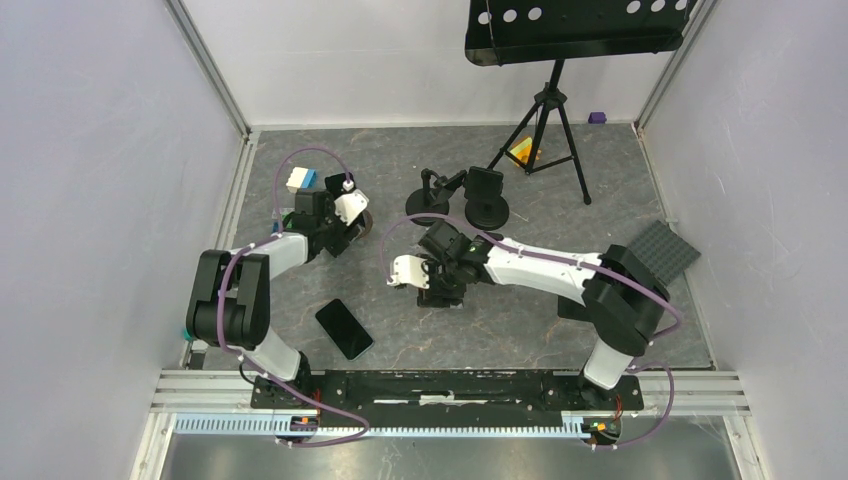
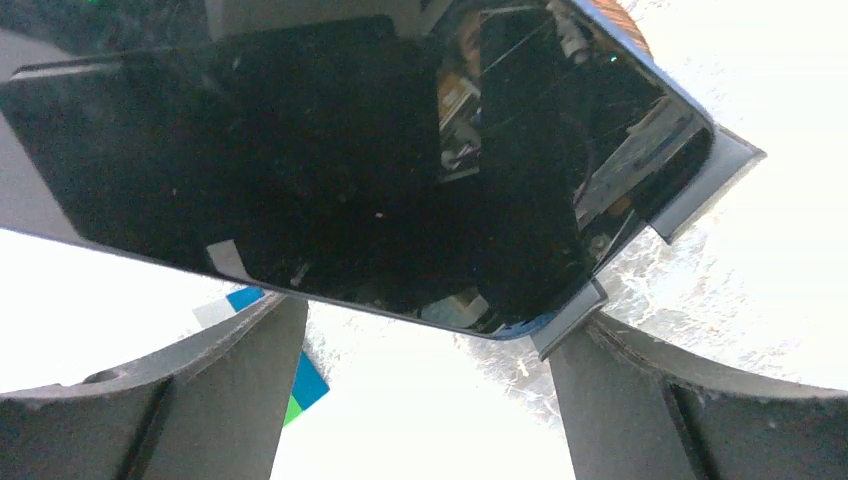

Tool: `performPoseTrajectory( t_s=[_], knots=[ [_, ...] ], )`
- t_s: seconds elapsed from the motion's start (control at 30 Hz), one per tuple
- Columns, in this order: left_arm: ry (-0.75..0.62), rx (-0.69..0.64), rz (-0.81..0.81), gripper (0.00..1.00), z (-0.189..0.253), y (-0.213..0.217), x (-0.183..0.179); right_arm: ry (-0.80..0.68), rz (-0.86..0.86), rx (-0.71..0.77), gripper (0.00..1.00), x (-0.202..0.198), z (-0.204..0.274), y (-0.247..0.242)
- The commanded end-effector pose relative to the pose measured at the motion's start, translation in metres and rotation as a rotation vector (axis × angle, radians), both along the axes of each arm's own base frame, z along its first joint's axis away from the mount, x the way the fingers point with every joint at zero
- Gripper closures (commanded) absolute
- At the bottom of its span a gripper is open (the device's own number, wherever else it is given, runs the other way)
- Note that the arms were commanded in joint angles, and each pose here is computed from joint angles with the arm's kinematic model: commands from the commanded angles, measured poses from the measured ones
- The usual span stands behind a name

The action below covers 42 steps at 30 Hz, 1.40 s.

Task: Place the phone on the phone stand
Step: Adjust the phone stand with the phone at the center of the board, then move the phone stand to the center of the board.

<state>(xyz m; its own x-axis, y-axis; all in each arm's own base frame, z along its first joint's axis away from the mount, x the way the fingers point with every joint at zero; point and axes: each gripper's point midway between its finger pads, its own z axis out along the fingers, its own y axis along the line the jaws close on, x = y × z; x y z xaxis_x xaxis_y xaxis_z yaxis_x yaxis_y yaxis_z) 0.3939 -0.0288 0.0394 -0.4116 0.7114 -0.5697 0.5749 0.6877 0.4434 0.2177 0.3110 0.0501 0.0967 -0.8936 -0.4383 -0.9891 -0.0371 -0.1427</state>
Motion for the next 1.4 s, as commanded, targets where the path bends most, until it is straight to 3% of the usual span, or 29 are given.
performPoseTrajectory(
  t_s=[0.0, 0.3, 0.53, 0.67, 0.93, 1.17, 1.37],
  knots=[
    [-0.091, 0.053, 0.015, 0.09, 0.02, 0.015, 0.021, -0.044, 0.03, -0.007, 0.3, -0.003, 0.019, -0.014],
    [-0.058, 0.049, -0.011, 0.0, 0.02, 0.016, 0.0, -0.033, 0.042, -0.028, 0.29, -0.024, 0.028, -0.061],
    [0.01, 0.02, -0.035, 0.0, 0.022, 0.011, -0.041, -0.076, -0.107, 0.053, 0.29, -0.011, 0.05, -0.108],
    [0.05, 0.008, -0.025, 0.0, 0.031, 0.012, -0.066, -0.154, -0.29, 0.089, 0.28, 0.009, 0.069, -0.146],
    [0.091, -0.133, -0.06, 0.0, 0.051, -0.01, -0.112, -0.284, -0.858, 0.187, 0.27, 0.051, 0.11, -0.25],
    [0.085, -0.18, -0.068, 0.0, 0.062, -0.019, -0.126, -0.281, -1.172, 0.25, 0.27, 0.038, 0.126, -0.327],
    [0.104, -0.202, -0.103, 0.0, 0.053, -0.026, -0.135, -0.198, -1.274, 0.279, 0.27, 0.014, 0.114, -0.356]
  ],
)
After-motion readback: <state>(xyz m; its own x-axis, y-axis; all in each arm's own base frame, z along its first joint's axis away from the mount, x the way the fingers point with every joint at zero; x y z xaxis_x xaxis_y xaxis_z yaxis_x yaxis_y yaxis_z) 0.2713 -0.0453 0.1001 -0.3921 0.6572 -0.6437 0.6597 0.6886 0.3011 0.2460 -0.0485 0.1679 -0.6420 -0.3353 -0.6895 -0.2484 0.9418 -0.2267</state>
